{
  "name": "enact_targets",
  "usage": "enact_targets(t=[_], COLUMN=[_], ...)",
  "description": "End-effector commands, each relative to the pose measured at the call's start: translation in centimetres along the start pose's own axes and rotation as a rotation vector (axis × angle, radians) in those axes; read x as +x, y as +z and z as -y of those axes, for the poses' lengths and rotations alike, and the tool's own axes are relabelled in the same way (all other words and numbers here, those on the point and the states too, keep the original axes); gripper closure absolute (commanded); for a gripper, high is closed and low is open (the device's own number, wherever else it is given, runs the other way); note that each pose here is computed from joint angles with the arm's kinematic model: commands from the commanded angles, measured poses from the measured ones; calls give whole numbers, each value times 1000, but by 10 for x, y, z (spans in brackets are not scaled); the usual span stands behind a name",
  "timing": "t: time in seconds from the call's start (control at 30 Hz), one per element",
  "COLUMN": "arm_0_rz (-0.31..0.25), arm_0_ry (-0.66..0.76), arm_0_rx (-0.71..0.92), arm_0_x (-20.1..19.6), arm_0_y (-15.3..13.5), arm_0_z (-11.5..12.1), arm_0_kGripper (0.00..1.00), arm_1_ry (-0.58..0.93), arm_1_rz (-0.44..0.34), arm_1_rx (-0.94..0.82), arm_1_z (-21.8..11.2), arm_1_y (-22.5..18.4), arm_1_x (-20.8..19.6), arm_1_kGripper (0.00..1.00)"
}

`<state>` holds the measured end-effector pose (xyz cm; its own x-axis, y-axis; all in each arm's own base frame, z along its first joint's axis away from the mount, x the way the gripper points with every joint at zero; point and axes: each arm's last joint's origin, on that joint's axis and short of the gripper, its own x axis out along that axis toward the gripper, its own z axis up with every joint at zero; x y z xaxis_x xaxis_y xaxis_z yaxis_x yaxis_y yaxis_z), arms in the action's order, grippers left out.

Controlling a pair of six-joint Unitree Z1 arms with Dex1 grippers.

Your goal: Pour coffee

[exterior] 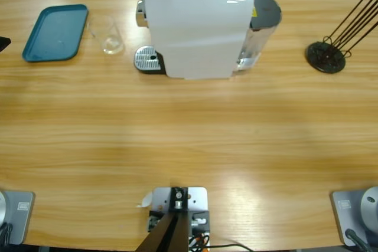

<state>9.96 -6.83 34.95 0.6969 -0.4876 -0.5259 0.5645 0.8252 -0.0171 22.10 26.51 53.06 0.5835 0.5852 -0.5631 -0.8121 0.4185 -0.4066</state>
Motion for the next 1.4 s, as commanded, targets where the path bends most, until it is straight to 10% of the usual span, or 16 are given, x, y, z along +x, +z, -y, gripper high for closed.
enact_targets(t=[0.03, 0.2, 0.47, 1.4], arm_0_rz=[-59, -57, -57, -86], arm_0_ry=[-19, -19, -20, -34], arm_0_rx=[-4, -4, -4, -6], arm_0_x=[12, 11, 10, 18], arm_0_y=[-11, -11, -12, -11], arm_0_z=[1, 1, 1, 2], arm_0_kGripper=[4, 4, 4, 13], arm_1_ry=[-169, -101, -515, -314], arm_1_rz=[44, 97, -54, -100], arm_1_rx=[276, 427, 425, 200], arm_1_z=[5, 1, -24, -113], arm_1_y=[-36, -66, -115, -55], arm_1_x=[-46, -26, 46, 176], arm_1_kGripper=[1000, 1000, 1000, 1000])
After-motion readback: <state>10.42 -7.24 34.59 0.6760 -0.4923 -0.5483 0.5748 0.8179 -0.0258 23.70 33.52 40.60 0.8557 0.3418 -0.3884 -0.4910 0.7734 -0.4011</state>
